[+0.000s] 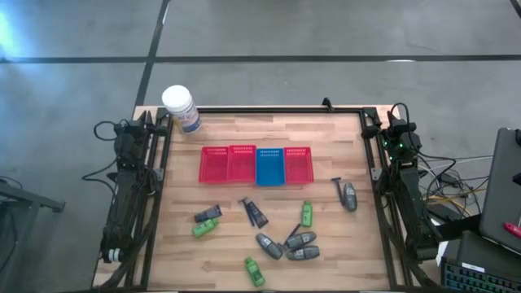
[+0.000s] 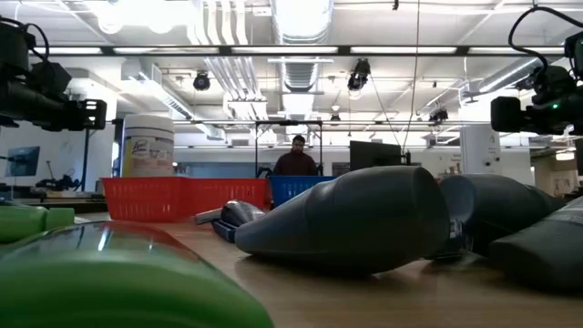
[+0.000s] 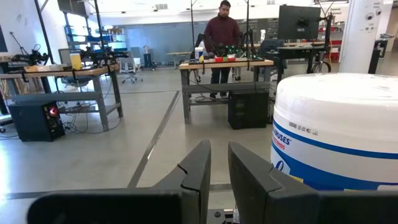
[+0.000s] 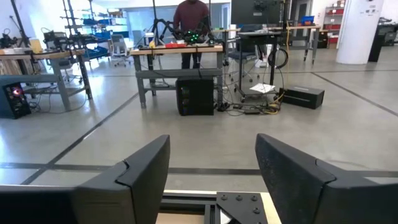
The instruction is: Pick & Place Travel size toiletries
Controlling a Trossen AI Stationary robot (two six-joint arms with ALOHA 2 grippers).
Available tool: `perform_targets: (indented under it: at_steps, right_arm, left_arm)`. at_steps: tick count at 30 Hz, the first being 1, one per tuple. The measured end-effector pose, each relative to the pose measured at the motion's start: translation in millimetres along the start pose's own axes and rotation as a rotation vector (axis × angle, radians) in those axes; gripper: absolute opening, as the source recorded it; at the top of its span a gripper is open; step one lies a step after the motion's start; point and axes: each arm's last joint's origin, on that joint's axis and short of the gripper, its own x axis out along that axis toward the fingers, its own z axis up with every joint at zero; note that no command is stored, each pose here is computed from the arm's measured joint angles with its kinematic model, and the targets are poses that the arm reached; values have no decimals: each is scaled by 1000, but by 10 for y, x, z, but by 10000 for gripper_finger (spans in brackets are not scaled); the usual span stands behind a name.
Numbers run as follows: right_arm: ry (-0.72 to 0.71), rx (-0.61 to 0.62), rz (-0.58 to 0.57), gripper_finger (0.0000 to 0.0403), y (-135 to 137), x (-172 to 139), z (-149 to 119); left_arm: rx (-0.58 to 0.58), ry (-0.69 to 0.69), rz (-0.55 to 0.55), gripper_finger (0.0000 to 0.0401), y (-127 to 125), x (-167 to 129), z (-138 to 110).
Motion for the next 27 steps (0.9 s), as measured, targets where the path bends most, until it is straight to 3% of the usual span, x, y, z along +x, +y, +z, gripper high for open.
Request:
perform_targets:
  at_steps: [10, 27]
  right_arm:
    - [0, 0, 0, 221, 0, 0, 0]
    - [0, 0, 0, 276, 0, 0, 0]
  left_arm:
    - [0, 0, 0, 60, 0, 0, -1]
    - [0, 0, 0, 60, 0, 0, 0]
